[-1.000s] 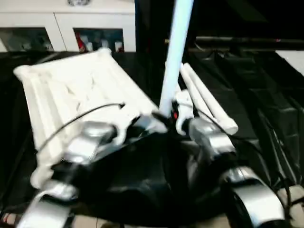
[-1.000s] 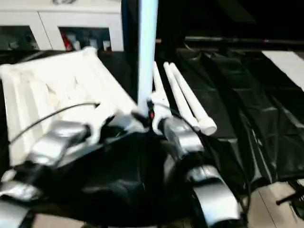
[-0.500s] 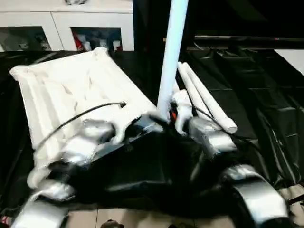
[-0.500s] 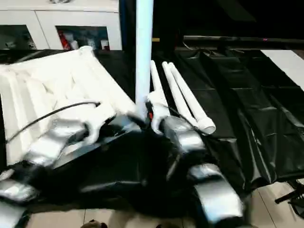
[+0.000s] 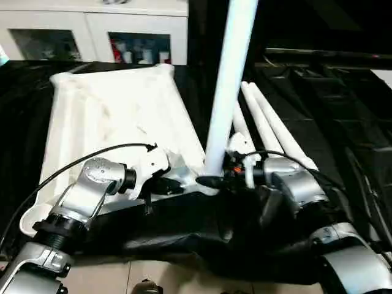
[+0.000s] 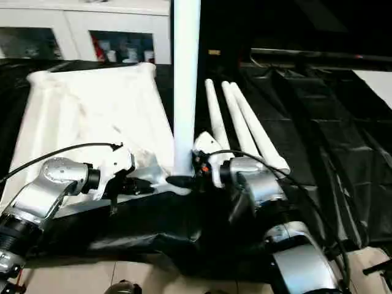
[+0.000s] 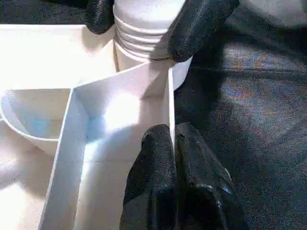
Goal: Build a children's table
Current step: Rotate leg to tighten
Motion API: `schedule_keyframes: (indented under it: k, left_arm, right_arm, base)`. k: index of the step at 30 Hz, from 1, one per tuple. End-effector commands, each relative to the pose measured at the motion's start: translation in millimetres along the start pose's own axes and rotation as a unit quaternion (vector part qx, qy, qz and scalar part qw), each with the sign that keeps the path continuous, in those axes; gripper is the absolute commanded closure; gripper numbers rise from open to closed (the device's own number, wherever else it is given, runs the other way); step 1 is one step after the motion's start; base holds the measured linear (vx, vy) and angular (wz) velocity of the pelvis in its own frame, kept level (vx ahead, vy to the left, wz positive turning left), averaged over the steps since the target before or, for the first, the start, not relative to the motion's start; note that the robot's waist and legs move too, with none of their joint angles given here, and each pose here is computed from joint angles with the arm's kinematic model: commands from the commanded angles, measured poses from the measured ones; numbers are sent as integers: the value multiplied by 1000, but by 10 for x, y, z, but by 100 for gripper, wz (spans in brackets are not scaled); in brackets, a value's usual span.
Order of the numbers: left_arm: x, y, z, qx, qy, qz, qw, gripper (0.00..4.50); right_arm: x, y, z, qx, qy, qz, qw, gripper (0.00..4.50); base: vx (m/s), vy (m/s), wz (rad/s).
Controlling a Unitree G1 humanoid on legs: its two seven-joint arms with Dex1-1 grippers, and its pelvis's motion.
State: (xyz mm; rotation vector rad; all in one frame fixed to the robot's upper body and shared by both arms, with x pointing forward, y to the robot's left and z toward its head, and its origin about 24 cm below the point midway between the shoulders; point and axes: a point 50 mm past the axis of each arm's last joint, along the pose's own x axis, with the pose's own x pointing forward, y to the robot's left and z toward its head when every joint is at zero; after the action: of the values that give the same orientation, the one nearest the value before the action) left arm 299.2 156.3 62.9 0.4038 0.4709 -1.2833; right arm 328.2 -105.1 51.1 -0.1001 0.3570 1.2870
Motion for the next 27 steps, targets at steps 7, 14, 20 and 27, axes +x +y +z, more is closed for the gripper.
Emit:
schedule_keyframes:
  k: [7,14,20,27]
  left_arm:
    - [93,-37,145,21,-27,-24,999,450]
    - [281,174,330,-35,-52,102,993,450]
    - [480,257,501,-72,-64,167,981,450]
    - [551,169,485,-54,-58,144,986,450]
  right_arm:
    - [79,85,2,10,-11,12,1000,178]
    - [328,-122,-105,101,-17,-222,970,178]
    - [603,-82,5,139,-46,-276,950,179]
    - [722,3,85,122,-65,-223,965,100]
  base:
    - [0,0,0]
    - [0,0,0]
    - [0,0,0]
    - [0,0,0]
